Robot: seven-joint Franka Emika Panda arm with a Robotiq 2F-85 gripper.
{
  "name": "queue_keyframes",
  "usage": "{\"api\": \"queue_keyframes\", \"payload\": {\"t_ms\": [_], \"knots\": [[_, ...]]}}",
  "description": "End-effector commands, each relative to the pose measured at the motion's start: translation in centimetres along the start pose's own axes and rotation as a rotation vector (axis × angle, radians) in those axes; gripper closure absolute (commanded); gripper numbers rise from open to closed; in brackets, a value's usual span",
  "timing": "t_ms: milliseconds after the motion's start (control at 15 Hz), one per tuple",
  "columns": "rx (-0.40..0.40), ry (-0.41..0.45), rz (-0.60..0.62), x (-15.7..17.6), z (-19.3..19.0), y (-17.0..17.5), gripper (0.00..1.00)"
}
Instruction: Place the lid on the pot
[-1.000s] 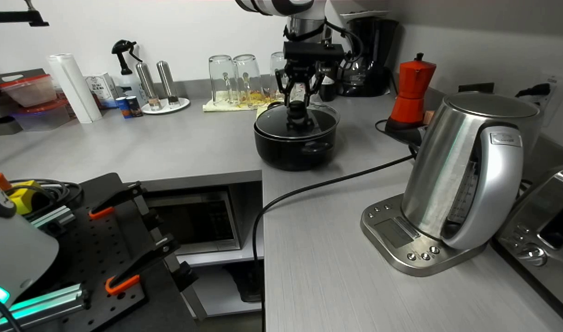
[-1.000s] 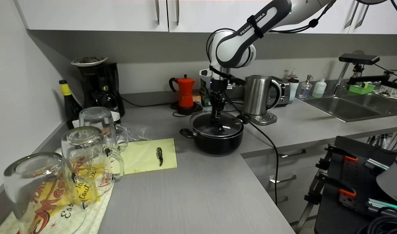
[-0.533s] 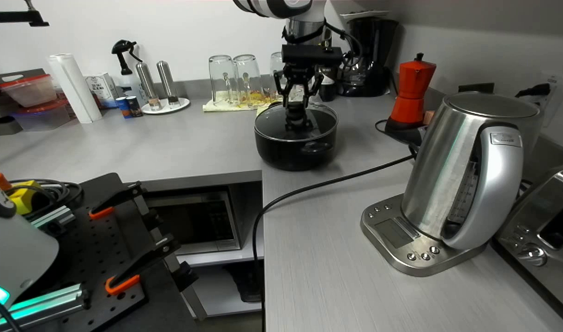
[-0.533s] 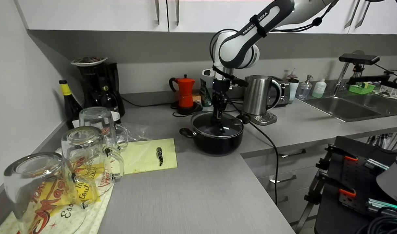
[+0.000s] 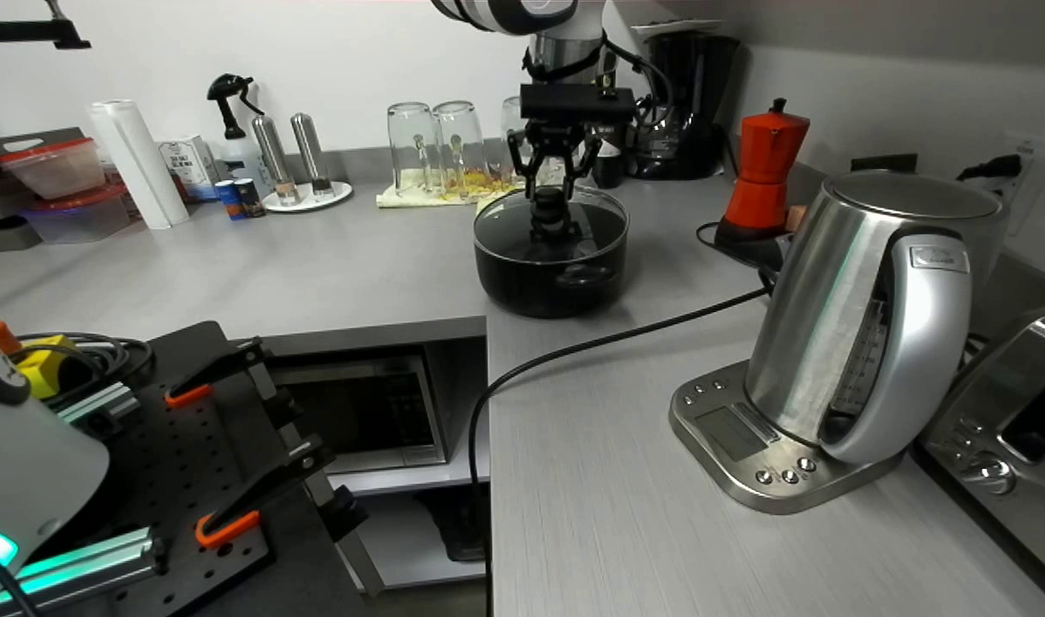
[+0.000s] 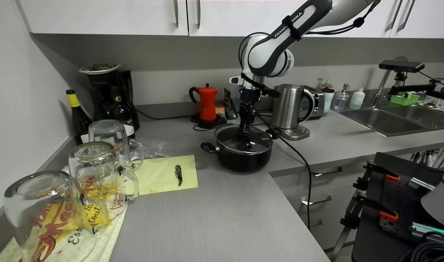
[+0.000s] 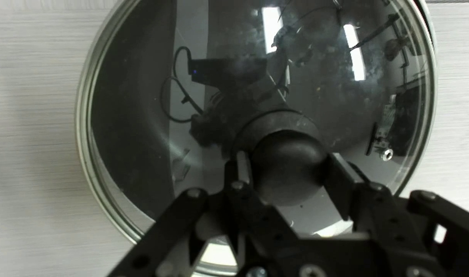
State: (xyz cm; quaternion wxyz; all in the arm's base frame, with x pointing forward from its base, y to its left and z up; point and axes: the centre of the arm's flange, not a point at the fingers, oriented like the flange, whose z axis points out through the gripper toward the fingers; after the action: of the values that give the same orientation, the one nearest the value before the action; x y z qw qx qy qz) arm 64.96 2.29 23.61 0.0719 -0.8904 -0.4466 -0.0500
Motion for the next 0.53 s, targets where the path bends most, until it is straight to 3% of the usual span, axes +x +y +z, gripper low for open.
{"api": "queue_keyframes", "payload": {"t_ms": [0,467], "knots": [[-0.016,0.02,-0.007,-0.78,-1.67,-0.79,0.75],[-0.026,0.012,-0.007,-0.31,-2.16,-0.67,0.75]]}}
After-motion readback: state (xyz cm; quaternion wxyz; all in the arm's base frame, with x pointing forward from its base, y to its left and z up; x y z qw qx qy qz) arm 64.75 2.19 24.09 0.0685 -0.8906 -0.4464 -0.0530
